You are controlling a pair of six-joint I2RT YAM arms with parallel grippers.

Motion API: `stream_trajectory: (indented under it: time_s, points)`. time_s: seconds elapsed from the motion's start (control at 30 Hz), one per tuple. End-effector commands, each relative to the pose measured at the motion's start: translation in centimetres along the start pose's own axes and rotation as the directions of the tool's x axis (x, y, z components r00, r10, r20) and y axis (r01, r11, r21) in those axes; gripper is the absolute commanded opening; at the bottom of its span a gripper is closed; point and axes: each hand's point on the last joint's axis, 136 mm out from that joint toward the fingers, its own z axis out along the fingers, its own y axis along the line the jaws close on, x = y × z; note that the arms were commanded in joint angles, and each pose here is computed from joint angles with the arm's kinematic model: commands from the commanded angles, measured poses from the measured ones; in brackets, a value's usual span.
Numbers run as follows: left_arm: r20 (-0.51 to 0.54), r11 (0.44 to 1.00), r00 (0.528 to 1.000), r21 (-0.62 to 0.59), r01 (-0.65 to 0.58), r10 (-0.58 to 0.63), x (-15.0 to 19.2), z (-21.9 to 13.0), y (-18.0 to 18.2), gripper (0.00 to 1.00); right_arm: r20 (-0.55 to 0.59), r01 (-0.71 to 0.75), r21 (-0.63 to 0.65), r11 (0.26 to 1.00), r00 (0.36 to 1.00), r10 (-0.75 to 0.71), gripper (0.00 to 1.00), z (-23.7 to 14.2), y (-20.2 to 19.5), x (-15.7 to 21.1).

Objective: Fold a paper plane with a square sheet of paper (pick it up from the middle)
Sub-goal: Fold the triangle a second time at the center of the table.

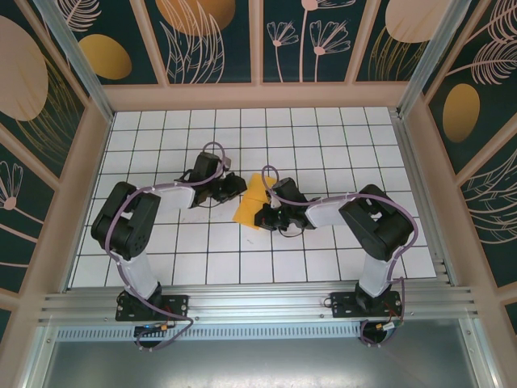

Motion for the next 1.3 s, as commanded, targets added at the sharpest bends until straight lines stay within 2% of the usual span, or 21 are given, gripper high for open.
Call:
stream_trajectory:
  time_s: [0.0, 0.17, 0.4, 0.57, 0.73, 1.0, 1.27]
  points:
    - [-0.086, 0.989, 0.996, 0.148, -0.01, 0.023, 1.9, 0.5, -2.1, 0.16, -0.049, -0.027, 0.073, 0.997, 0.998, 0.03, 0.06, 0.0, -1.9, 1.5]
    - [-0.113, 0.992, 0.994, 0.124, 0.012, 0.002, 2.5, 1.9, -0.9, 0.16, -0.041, -0.018, 0.065, 0.998, 0.999, 0.021, 0.06, -0.1, -1.3, 1.0]
    - [-0.105, 0.999, 0.994, 0.018, 0.037, -0.035, 2.8, 3.5, 2.7, 0.16, -0.033, 0.004, 0.041, 0.999, 0.999, -0.003, 0.07, -0.5, 0.1, 0.3]
    - [-0.094, 0.998, 0.995, -0.056, 0.034, -0.039, 3.0, 3.8, 4.7, 0.15, -0.006, 0.037, 0.008, 0.999, 0.999, -0.037, 0.07, -1.1, 2.4, -1.3]
    - [-0.101, 0.998, 0.994, -0.063, 0.031, -0.037, 3.5, 3.6, 5.1, 0.15, 0.032, 0.07, -0.02, 0.997, 0.997, -0.069, 0.07, -1.5, 4.7, -3.1]
    - [-0.094, 0.998, 0.995, -0.058, 0.025, -0.031, 3.1, 3.4, 4.5, 0.15, -0.002, 0.0, 0.047, 0.999, 1.0, 0.0, 0.07, 0.5, 1.5, -3.0]
    - [-0.096, 0.996, 0.995, -0.084, 0.028, -0.036, 3.2, 3.5, 5.2, 0.15, -0.072, -0.048, 0.075, 0.996, 0.996, 0.053, 0.07, 0.9, -1.3, -0.5]
